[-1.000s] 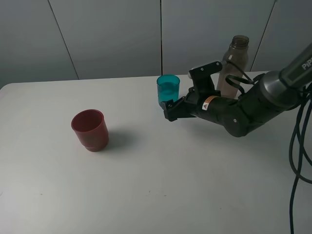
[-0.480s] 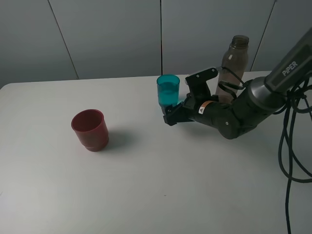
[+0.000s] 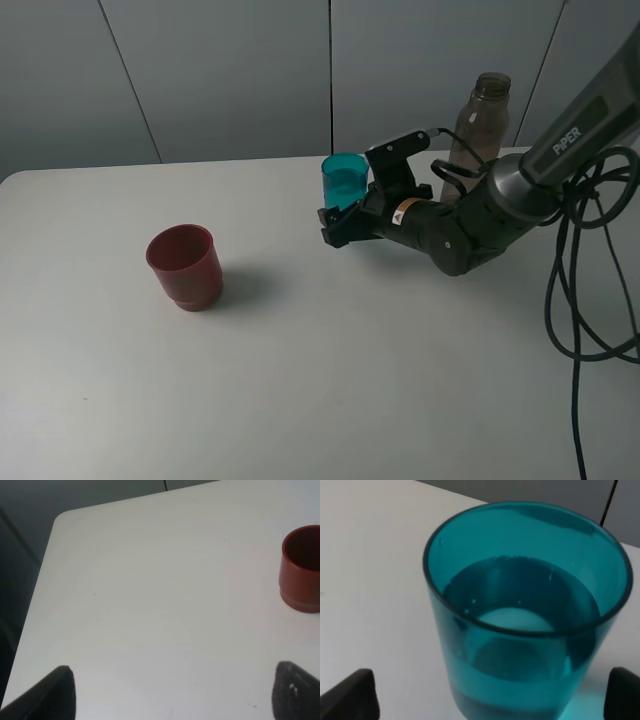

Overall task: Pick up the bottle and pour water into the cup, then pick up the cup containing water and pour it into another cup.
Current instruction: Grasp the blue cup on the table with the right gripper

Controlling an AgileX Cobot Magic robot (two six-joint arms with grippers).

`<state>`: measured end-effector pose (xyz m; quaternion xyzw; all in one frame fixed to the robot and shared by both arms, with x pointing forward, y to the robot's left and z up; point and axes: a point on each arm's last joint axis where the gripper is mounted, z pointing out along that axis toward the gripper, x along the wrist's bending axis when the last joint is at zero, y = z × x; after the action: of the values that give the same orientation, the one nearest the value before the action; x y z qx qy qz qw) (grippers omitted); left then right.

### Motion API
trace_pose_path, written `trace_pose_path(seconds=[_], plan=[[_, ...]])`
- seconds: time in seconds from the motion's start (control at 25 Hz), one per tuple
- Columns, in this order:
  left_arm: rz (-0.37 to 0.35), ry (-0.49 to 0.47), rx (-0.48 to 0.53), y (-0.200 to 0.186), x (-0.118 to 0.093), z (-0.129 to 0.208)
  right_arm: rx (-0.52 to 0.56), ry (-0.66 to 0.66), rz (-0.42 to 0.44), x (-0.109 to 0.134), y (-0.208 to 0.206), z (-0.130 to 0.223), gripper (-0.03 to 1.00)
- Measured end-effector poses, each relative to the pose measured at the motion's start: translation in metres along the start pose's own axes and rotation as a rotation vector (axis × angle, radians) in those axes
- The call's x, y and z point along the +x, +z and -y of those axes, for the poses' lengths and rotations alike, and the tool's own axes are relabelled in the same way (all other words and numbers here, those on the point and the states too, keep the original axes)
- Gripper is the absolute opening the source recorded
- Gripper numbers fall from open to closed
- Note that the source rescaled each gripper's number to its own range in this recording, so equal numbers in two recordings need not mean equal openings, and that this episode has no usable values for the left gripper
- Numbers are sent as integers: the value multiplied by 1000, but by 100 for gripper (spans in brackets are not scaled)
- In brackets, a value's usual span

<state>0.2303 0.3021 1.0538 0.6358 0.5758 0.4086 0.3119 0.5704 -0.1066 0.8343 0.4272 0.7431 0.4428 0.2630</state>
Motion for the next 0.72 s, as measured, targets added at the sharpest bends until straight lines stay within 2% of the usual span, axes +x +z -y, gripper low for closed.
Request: trace_pose_path(seconds=[0.36, 0.72], plan=[[0, 0, 0, 0, 0, 0, -9, -23, -1, 0, 18, 8, 93], [0, 0, 0, 0, 0, 0, -64, -28, -3, 1, 31, -6, 93]])
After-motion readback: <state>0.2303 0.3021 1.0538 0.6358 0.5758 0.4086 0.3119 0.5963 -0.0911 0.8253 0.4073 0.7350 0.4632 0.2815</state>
